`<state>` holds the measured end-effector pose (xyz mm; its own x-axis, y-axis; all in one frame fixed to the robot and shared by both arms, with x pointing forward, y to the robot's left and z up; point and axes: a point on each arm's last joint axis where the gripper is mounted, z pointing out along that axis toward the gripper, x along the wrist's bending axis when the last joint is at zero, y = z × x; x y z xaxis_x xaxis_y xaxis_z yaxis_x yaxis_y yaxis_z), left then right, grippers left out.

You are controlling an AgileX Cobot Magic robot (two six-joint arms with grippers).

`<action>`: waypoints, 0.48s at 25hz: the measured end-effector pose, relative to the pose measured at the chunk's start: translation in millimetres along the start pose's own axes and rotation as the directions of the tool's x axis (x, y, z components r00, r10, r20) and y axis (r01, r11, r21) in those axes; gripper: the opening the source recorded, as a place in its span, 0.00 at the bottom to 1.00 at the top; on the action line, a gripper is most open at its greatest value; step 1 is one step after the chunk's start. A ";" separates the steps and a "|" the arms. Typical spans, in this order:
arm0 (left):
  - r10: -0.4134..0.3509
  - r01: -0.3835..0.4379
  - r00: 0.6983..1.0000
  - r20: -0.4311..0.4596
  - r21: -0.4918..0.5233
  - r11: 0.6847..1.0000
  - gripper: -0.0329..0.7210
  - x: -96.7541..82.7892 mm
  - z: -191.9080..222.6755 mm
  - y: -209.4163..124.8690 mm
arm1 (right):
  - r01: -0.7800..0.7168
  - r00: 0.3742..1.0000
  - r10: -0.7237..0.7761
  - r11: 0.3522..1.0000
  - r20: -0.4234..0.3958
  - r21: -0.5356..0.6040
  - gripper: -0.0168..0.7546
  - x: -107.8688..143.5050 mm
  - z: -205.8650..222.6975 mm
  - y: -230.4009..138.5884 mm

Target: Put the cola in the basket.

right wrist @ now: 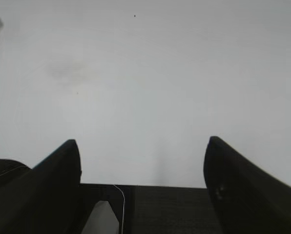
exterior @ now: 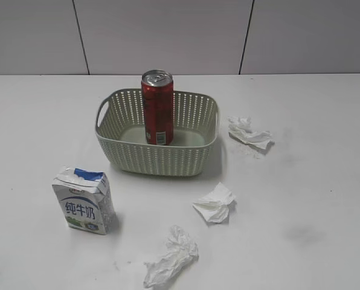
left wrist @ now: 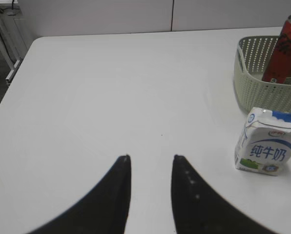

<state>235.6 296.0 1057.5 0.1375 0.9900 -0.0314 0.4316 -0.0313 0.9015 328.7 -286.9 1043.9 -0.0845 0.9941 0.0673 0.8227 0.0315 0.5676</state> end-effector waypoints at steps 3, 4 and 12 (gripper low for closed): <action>0.000 0.000 1.000 0.000 0.000 1.000 0.35 0.0 0.0 0.0 | 0.005 1.000 -0.005 0.999 -0.002 -0.042 0.79 0.5 -8.2 -13.2; 0.000 0.000 1.000 0.000 0.000 1.000 0.35 0.0 0.0 0.0 | 0.004 1.000 -0.005 0.999 -0.003 -0.054 0.79 0.7 -10.4 -17.4; 0.000 0.000 1.000 0.000 0.000 1.000 0.35 0.0 0.0 0.0 | 0.016 1.000 -0.019 0.964 -0.008 -0.266 0.79 2.6 -37.9 -41.8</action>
<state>235.6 296.0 1057.5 0.1375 0.9900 -0.0314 0.4316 -0.0313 0.9015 272.8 -289.6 1051.4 -0.1045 0.9925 0.0635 0.6425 0.0186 0.7661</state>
